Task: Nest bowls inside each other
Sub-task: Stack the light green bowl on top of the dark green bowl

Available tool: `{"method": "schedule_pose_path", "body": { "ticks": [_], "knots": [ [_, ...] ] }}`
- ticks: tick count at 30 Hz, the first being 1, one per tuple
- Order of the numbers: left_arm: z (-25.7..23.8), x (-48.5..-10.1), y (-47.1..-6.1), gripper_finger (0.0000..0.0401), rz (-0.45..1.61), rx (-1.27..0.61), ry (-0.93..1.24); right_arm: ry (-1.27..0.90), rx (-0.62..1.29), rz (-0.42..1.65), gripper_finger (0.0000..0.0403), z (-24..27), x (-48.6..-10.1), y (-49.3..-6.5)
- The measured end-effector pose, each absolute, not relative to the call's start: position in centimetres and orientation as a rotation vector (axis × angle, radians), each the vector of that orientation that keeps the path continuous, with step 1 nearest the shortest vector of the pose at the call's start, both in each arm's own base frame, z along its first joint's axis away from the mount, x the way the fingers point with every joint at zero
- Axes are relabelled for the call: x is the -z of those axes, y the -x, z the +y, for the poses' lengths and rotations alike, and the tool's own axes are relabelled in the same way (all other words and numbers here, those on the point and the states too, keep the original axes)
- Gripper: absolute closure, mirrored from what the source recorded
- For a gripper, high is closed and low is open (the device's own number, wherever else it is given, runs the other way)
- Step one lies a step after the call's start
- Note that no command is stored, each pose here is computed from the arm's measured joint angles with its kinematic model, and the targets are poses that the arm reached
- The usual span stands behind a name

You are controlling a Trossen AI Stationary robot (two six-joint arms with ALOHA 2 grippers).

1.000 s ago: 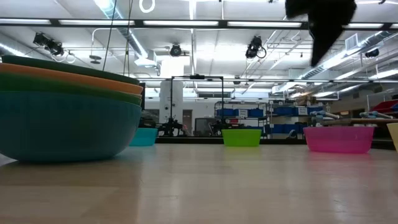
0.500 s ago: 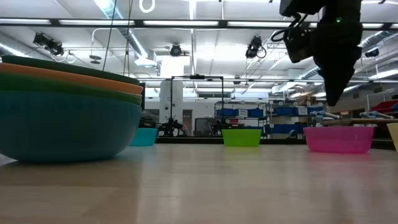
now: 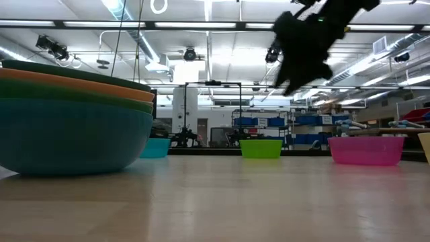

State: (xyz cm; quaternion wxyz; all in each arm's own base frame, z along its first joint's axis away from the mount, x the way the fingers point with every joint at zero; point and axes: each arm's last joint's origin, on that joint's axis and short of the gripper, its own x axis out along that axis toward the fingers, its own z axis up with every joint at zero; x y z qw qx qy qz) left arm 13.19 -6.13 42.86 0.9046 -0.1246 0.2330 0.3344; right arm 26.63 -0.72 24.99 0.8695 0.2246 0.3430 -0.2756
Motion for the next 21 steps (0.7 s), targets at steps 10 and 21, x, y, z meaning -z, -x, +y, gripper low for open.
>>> {"method": "schedule_pose_path", "body": {
  "ticks": [10, 21],
  "knots": [
    [-5.8, -43.1, -12.8, 0.0295, 0.476, -0.684, 0.173, -0.320, 0.667, 0.563, 0.0230, -7.0, -24.1, -31.8],
    [-4.7, -43.8, -11.3, 0.0295, 0.431, -0.682, 0.186, -0.214, 0.760, 0.996, 0.0234, -12.0, -19.8, -36.9]
  ]
}}
